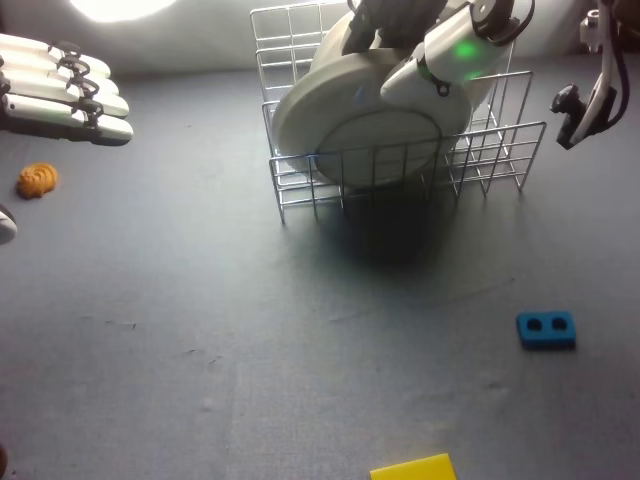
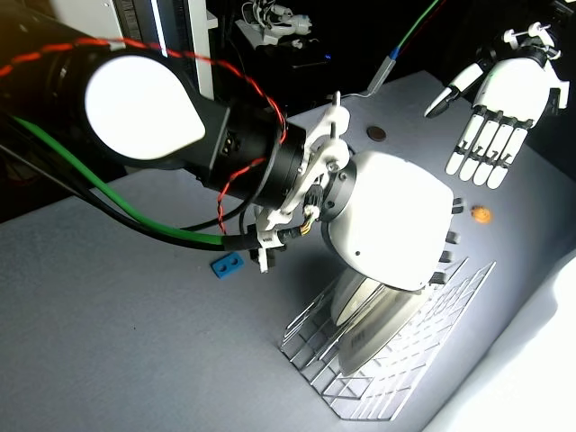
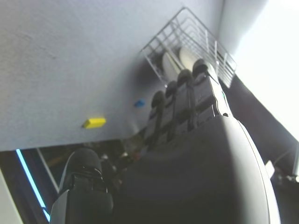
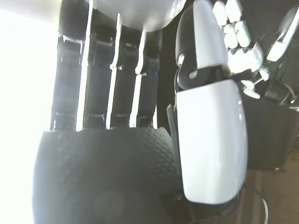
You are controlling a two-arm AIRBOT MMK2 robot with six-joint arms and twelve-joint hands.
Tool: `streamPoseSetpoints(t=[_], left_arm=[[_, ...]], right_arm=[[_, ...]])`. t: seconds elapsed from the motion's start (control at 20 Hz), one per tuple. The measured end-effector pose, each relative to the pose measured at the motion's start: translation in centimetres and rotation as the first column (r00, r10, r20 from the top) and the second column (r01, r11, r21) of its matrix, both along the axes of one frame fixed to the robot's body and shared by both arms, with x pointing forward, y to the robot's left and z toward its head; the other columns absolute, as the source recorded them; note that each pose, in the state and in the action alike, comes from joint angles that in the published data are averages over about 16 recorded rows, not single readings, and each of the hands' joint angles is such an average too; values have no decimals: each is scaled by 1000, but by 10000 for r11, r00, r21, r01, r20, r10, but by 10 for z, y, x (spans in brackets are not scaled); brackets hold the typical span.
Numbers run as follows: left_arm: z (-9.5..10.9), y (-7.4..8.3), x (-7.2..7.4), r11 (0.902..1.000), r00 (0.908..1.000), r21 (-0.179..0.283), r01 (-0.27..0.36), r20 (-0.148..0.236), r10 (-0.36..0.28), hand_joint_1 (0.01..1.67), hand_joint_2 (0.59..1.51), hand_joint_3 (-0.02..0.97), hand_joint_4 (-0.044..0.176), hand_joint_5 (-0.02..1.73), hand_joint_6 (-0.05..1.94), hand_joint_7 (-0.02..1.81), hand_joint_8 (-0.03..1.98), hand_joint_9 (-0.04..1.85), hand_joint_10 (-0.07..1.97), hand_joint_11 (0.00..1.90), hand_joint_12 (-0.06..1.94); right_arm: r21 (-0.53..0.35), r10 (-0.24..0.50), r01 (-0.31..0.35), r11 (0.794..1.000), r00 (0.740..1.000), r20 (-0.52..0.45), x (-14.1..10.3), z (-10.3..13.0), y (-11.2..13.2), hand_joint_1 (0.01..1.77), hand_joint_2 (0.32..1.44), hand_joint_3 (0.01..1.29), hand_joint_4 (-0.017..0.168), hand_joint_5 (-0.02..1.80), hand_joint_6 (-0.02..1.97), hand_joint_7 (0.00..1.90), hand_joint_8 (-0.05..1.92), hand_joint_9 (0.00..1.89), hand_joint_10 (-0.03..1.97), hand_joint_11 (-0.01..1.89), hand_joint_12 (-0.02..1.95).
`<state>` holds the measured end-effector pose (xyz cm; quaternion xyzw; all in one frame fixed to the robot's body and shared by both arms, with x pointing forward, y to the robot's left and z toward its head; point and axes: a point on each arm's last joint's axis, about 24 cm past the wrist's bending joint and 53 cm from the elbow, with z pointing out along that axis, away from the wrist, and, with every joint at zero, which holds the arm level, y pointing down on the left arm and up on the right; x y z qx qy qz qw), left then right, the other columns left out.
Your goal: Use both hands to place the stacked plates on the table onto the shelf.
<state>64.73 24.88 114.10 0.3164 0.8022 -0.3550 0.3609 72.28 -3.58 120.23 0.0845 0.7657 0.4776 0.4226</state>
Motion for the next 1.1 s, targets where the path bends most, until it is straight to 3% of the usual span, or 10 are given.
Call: streamPoseSetpoints(t=[0.2, 0.7, 0.9, 1.1], left_arm=[[1, -1, 0, 10000, 10000, -1, 53, 58, -53, 15, 1180, 20, 3, 36, 18, 24, 18, 21, 11, 19, 7], [1, -17, -16, 9971, 9972, -215, 734, -119, -737, 15, 1180, 19, 2, 40, 18, 22, 17, 21, 11, 21, 7], [4, -33, -30, 9893, 9901, -447, 1388, -160, -1397, 15, 1180, 20, 2, 37, 18, 19, 17, 22, 10, 22, 7], [6, -54, -48, 9736, 9754, -698, 2175, -216, -2194, 15, 1180, 20, 1, 35, 18, 17, 17, 22, 10, 22, 7]], right_arm=[[-56, 29, -28, 10000, 9998, 199, -1, 6, -3, 1159, 1001, 12, -3, 931, 39, 1073, 8, 1112, -4, 786, 845], [-397, 231, -178, 9991, 9901, 1386, -22, 40, -30, 1101, 1022, 11, -6, 912, 21, 1018, 4, 1043, -4, 712, 832], [-734, 509, -372, 9966, 9796, 1946, -41, 48, -42, 1078, 1025, 11, -6, 898, 22, 999, 4, 1021, -4, 683, 831], [-1088, 743, -506, 9928, 9711, 2268, -58, 48, -54, 1068, 1022, 11, -6, 879, 21, 977, 5, 995, -4, 659, 847]])
